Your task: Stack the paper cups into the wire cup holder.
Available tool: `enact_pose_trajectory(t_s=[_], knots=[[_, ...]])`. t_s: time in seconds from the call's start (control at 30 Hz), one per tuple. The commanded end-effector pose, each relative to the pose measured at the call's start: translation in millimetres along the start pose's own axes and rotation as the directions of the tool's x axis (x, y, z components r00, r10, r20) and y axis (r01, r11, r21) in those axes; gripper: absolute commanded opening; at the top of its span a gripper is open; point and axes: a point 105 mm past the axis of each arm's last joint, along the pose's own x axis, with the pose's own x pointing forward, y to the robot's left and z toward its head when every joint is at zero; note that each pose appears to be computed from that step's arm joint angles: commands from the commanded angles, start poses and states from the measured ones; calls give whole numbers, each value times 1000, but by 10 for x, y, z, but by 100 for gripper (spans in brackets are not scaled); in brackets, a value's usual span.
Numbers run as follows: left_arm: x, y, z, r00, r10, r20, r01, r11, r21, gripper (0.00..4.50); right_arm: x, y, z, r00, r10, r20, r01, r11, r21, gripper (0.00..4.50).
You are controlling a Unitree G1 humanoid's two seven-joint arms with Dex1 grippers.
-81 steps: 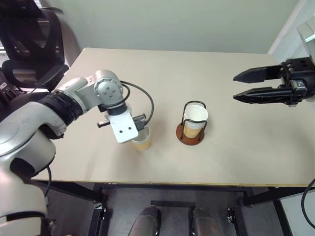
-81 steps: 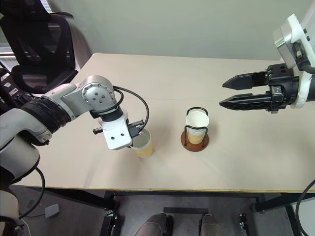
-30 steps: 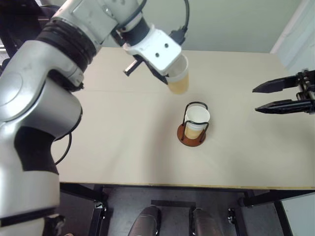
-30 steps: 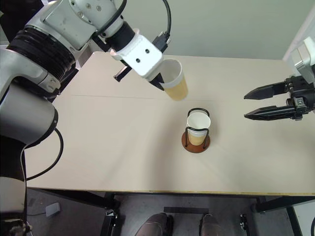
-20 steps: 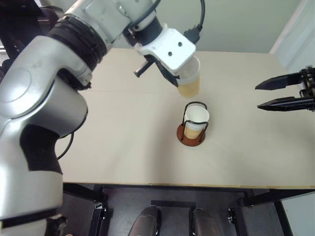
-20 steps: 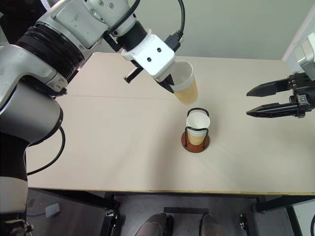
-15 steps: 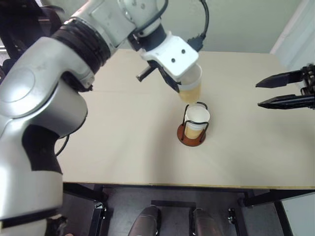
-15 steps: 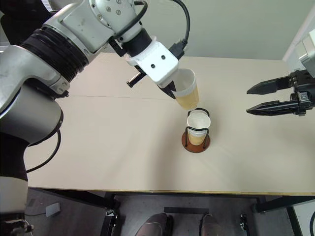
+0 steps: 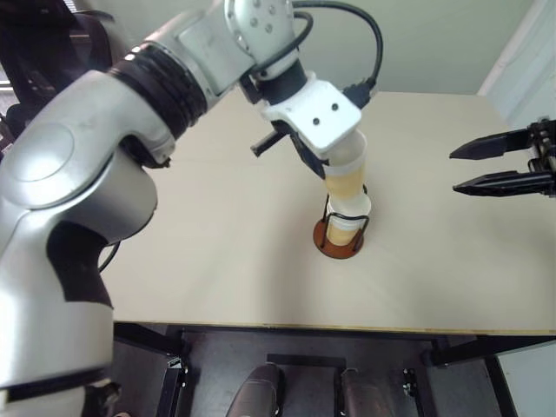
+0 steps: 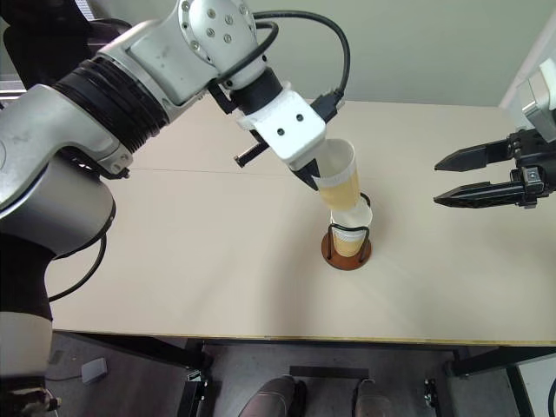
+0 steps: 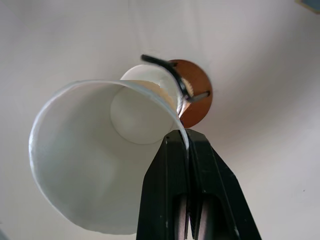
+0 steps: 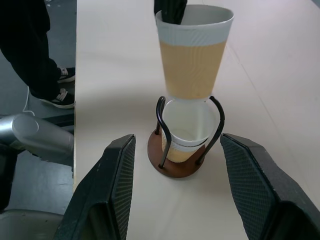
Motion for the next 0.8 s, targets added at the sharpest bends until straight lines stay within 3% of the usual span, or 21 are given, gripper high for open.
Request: enact_pose_trajectory(t_s=[0.03, 0.8], knots=[[-47, -4, 53, 1000, -10, 15, 10, 1000, 19, 2, -102, 29, 147, 999, -42, 14, 42, 998, -56, 270], [112, 30, -21, 1000, -26, -13, 27, 998, 54, 2, -55, 64, 197, 999, -41, 25, 43, 998, -55, 270]])
